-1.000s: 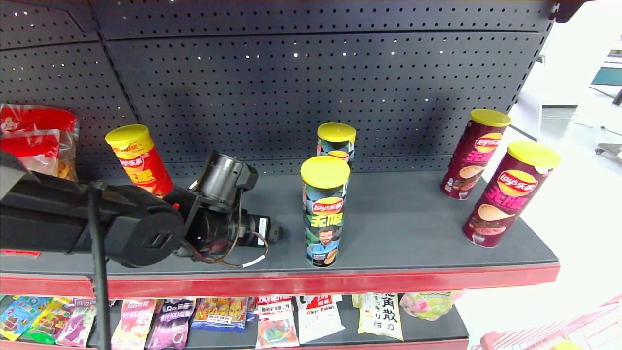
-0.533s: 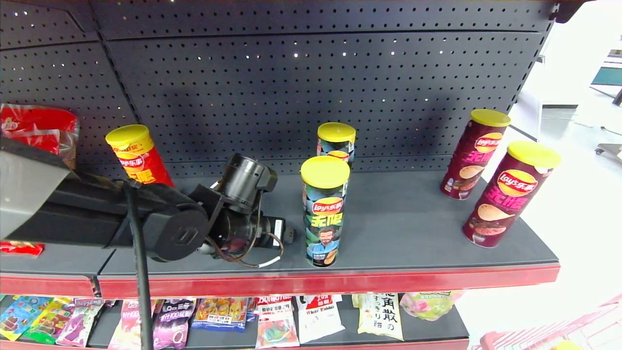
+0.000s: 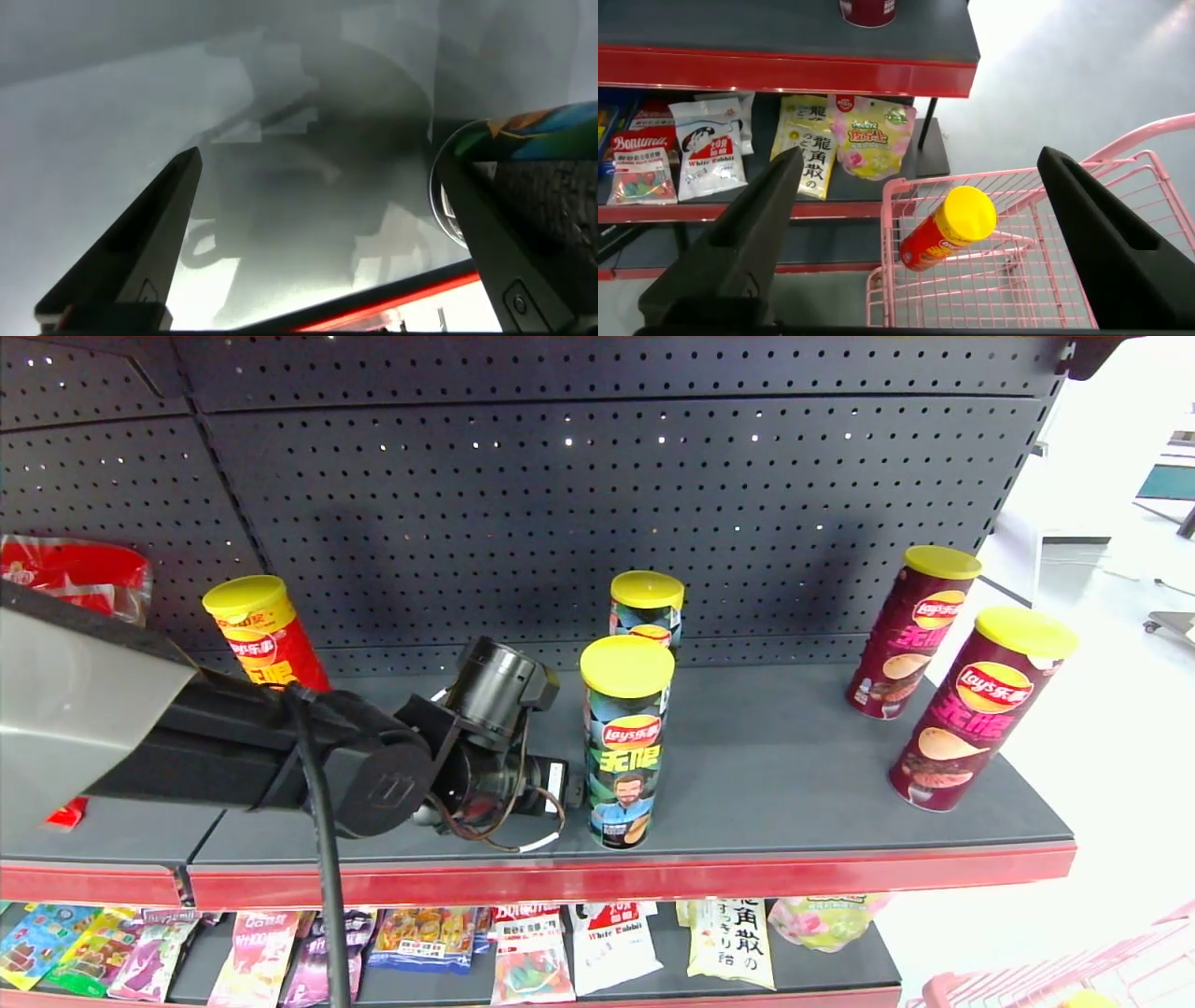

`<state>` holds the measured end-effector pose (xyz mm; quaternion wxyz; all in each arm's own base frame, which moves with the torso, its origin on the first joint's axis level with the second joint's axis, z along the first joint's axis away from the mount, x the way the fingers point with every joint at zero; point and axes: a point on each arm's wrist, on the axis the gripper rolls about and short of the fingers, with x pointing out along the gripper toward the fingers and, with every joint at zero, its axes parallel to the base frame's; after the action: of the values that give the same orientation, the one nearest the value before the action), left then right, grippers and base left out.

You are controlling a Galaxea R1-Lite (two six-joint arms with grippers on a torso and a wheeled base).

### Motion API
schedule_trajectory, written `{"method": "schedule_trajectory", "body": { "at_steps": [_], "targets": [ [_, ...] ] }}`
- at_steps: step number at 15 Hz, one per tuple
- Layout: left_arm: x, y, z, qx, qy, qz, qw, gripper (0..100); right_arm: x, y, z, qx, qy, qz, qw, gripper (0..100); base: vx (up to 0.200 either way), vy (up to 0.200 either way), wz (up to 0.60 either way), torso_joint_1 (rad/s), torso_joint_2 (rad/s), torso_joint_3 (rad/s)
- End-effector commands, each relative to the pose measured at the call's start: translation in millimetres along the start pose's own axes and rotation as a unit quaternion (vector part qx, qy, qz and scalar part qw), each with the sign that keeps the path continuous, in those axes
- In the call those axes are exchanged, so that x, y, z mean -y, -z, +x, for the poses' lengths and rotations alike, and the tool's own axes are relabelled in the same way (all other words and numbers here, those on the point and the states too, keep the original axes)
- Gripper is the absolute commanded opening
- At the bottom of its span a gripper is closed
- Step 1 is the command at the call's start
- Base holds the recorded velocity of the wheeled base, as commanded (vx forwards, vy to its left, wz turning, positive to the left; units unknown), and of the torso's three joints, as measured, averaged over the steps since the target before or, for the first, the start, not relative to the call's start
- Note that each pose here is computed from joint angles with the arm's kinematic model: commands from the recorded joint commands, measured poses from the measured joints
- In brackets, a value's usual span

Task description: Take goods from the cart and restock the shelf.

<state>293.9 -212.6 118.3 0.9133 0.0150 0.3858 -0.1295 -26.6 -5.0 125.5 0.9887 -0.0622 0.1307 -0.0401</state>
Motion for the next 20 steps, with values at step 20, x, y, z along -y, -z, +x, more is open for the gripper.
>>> {"method": "schedule_trajectory", "body": {
  "at_steps": [20],
  "targets": [
    [10.5, -5.4, 10.3, 0.006, 0.008, 0.004, 0.9999, 100, -0.3, 0.8, 0.9, -0.004, 0.0, 0.0, 1.0, 100, 0.0, 0.0, 0.0, 0.0, 0.0, 0.0]
  ]
}}
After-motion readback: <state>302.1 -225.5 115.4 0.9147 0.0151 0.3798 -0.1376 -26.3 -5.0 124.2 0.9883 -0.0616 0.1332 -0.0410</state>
